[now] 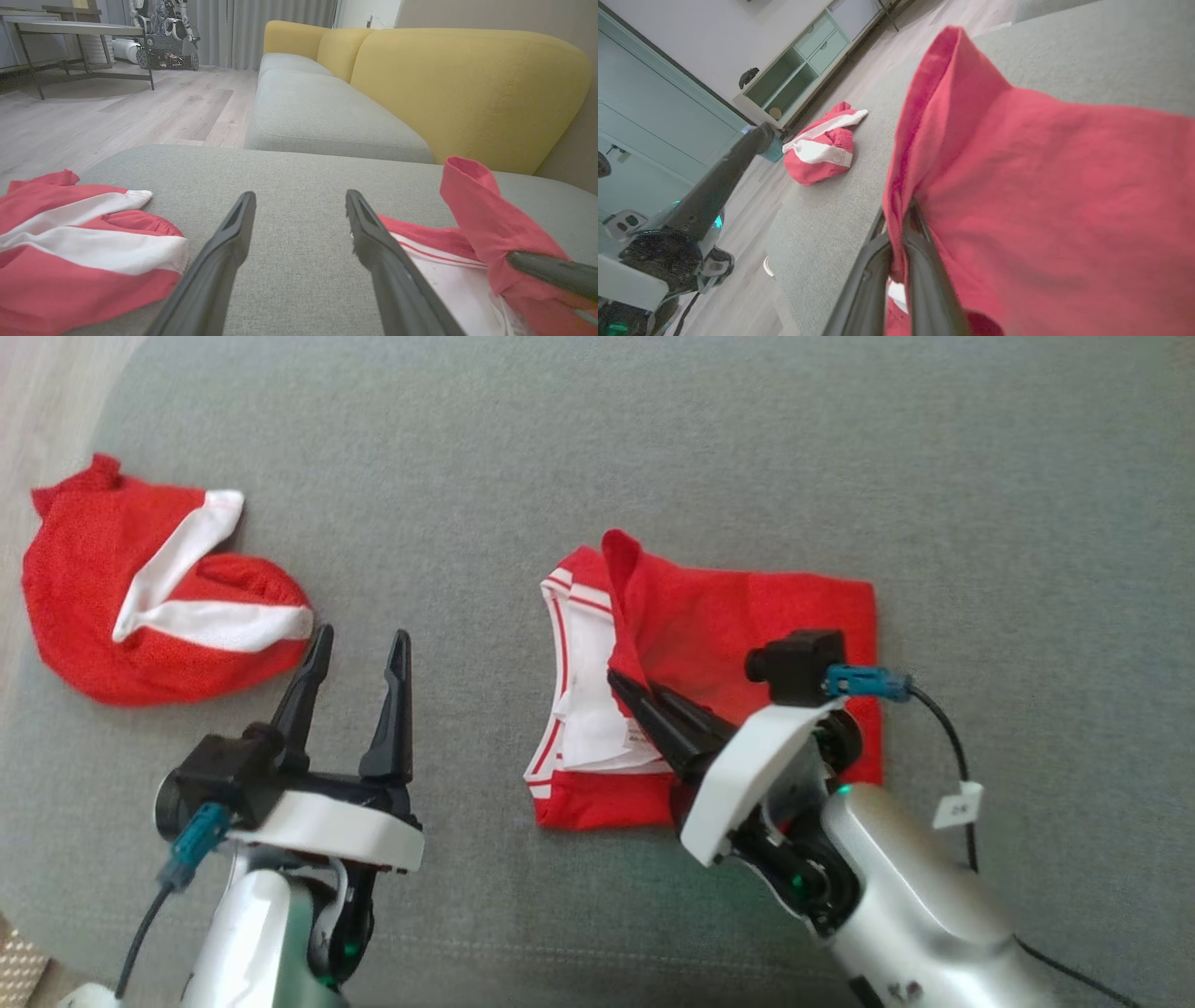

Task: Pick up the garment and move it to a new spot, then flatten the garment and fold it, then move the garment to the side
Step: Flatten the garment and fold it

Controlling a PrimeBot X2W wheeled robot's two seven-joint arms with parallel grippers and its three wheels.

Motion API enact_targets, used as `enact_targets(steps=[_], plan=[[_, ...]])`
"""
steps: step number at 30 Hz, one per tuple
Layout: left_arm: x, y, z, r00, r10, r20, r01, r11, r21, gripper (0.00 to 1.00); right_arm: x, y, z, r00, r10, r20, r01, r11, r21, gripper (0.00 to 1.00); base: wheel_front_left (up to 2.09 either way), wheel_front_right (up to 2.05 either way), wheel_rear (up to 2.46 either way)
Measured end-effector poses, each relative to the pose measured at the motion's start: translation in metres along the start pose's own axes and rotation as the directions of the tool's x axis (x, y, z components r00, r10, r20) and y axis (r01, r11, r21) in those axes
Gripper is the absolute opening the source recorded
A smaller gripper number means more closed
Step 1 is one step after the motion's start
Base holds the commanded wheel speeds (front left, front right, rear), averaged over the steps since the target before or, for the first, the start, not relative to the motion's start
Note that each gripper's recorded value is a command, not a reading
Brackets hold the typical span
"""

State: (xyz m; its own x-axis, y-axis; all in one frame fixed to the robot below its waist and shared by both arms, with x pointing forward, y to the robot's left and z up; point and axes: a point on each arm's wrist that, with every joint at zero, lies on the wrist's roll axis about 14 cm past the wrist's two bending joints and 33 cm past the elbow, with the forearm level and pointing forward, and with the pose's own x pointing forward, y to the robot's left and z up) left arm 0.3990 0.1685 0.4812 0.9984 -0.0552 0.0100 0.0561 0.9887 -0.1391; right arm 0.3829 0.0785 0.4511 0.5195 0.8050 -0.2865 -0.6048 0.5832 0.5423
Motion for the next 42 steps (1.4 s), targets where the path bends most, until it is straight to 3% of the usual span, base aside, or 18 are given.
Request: enact_targets(steps=[4, 5, 6, 16, 25, 31, 42], plan=[[0.001, 0.004, -0.006, 1.0, 0.013, -0.018, -0.013, 1.0, -0.003, 1.0, 0.014, -0.008, -0.009, 1.0, 0.004, -0.017, -0.004, 1.0, 0.025, 0.01, 0.0, 0.0, 0.0], [0.001, 0.005, -0.008, 1.0, 0.015, -0.023, -0.015, 1.0, -0.006, 1.0, 0.017, -0.009, -0.009, 1.0, 0.007, -0.013, -0.006, 0.999, 0.032, 0.39, 0.0, 0.0, 0.0], [0.001, 0.005, -0.01, 1.0, 0.015, -0.027, -0.015, 1.0, -0.007, 1.0, 0.019, -0.009, -0.009, 1.0, 0.01, -0.007, -0.01, 0.999, 0.04, 1.0, 0.0, 0.0, 0.0], [0.013, -0.006, -0.01, 1.0, -0.016, -0.022, 0.015, 1.0, -0.012, 1.0, 0.021, -0.005, 0.037, 0.983, 0.037, 0.178, -0.035, 0.999, -0.015, 1.0, 0.0, 0.0, 0.0], [0.017, -0.017, -0.004, 0.999, -0.048, 0.0, 0.048, 0.999, -0.005, 1.0, -0.026, -0.059, 0.104, 0.902, -0.121, 0.415, 0.166, 0.983, -0.074, 1.0, 0.0, 0.0, 0.0], [0.019, -0.016, 0.003, 0.999, -0.046, 0.02, 0.046, 0.999, 0.001, 1.0, -0.088, -0.114, 0.104, 0.825, -0.308, 0.474, 0.387, 0.919, -0.076, 1.0, 0.0, 0.0, 0.0], [0.012, -0.016, 0.005, 0.999, -0.049, 0.022, 0.048, 0.999, 0.024, 1.0, -0.173, -0.141, 0.09, 0.707, -0.482, 0.517, 0.624, 0.769, -0.136, 1.0, 0.0, 0.0, 0.0]])
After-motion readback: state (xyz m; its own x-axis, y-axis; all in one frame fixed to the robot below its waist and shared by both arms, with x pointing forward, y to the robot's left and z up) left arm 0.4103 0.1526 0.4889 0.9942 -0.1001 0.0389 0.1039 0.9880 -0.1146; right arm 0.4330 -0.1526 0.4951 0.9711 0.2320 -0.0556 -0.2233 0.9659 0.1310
